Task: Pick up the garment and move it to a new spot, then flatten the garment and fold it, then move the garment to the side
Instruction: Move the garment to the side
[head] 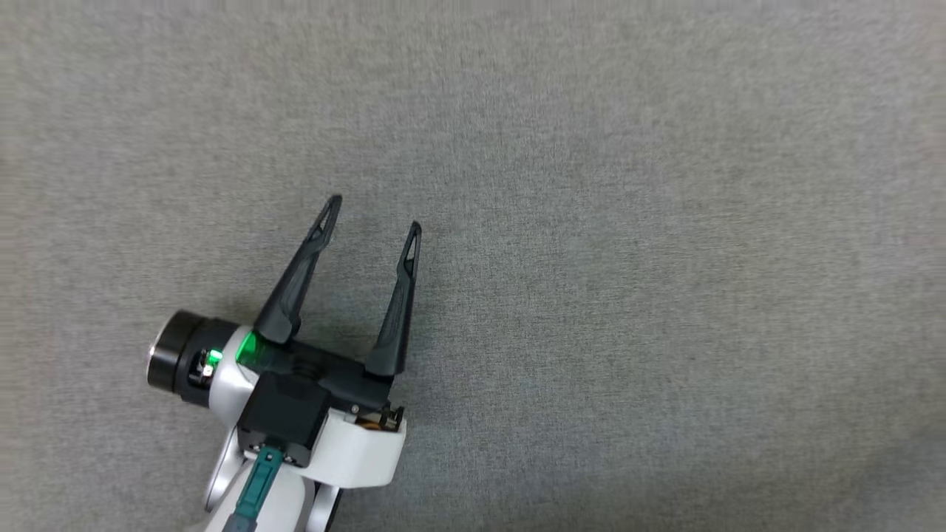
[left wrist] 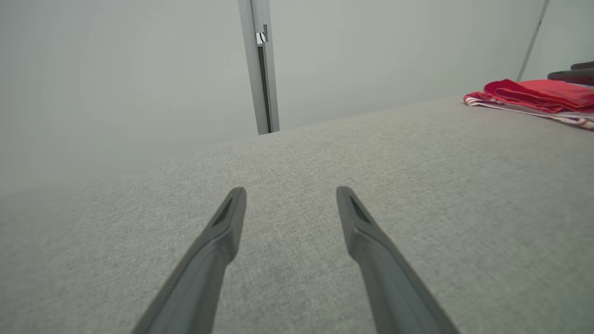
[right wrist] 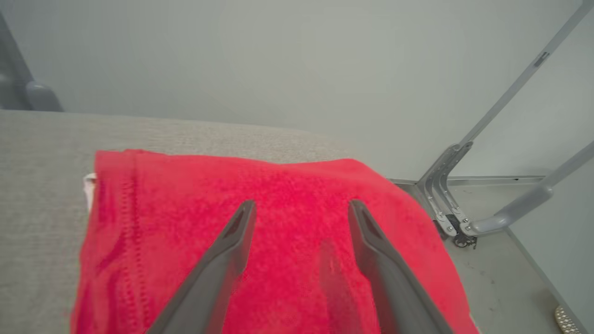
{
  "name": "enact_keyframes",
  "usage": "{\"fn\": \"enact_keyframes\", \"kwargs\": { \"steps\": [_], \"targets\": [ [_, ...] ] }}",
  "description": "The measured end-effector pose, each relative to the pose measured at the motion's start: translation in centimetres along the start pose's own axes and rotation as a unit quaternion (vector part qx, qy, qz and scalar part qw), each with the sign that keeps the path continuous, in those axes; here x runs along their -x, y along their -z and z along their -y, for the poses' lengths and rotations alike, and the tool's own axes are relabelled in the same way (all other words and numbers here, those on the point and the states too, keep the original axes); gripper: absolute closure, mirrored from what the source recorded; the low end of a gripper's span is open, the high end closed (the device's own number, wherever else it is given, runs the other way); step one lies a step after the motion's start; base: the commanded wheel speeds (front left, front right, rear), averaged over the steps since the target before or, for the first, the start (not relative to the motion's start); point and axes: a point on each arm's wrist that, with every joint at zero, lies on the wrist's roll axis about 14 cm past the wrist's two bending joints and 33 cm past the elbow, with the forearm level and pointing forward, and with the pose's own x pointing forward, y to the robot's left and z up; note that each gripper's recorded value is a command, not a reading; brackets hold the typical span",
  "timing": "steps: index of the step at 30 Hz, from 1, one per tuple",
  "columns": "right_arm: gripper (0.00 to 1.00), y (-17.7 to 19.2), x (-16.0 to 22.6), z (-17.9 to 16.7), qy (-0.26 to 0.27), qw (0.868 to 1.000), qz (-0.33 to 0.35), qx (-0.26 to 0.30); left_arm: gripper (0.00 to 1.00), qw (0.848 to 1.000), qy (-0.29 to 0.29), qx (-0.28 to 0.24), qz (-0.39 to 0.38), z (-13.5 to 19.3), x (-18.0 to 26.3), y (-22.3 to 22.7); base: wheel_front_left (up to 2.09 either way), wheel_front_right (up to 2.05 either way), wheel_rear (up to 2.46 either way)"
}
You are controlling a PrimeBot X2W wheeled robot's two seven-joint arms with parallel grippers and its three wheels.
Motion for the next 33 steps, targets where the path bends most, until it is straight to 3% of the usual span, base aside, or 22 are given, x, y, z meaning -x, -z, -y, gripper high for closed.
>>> {"fn": "enact_keyframes", "kwargs": {
  "steps": [5,8,13,21,27,33],
  "targets": [
    [0.00,0.7,4.3,-7.0,-0.073,0.995,0.024,-0.058,0.00,1.000,-0.024,0.009,0.003,-0.2,2.2,-2.0,0.00,0.00,0.00],
    [0.00,0.0,8.0,-12.2,-0.137,0.986,0.053,-0.075,0.00,0.998,-0.049,0.026,0.003,-0.7,3.8,-3.0,0.00,0.00,0.00],
    [0.00,-2.6,14.6,-16.9,-0.199,0.967,0.119,-0.105,0.00,0.995,-0.093,0.037,0.010,-2.1,6.8,-4.7,0.00,0.00,0.00],
    [0.00,-6.7,23.1,-17.7,-0.201,0.946,0.217,-0.136,0.00,0.991,-0.129,0.037,0.018,-3.1,11.3,-6.0,0.00,0.00,0.00],
    [0.00,-5.2,27.5,-17.3,-0.191,0.944,0.219,-0.155,0.00,0.988,-0.149,0.032,0.012,-3.5,14.9,-5.8,0.00,0.00,0.00],
    [0.00,-4.3,29.5,-18.0,-0.203,0.942,0.217,-0.157,0.00,0.986,-0.161,0.033,0.023,-3.7,16.5,-6.4,0.00,0.00,0.00]
  ]
}}
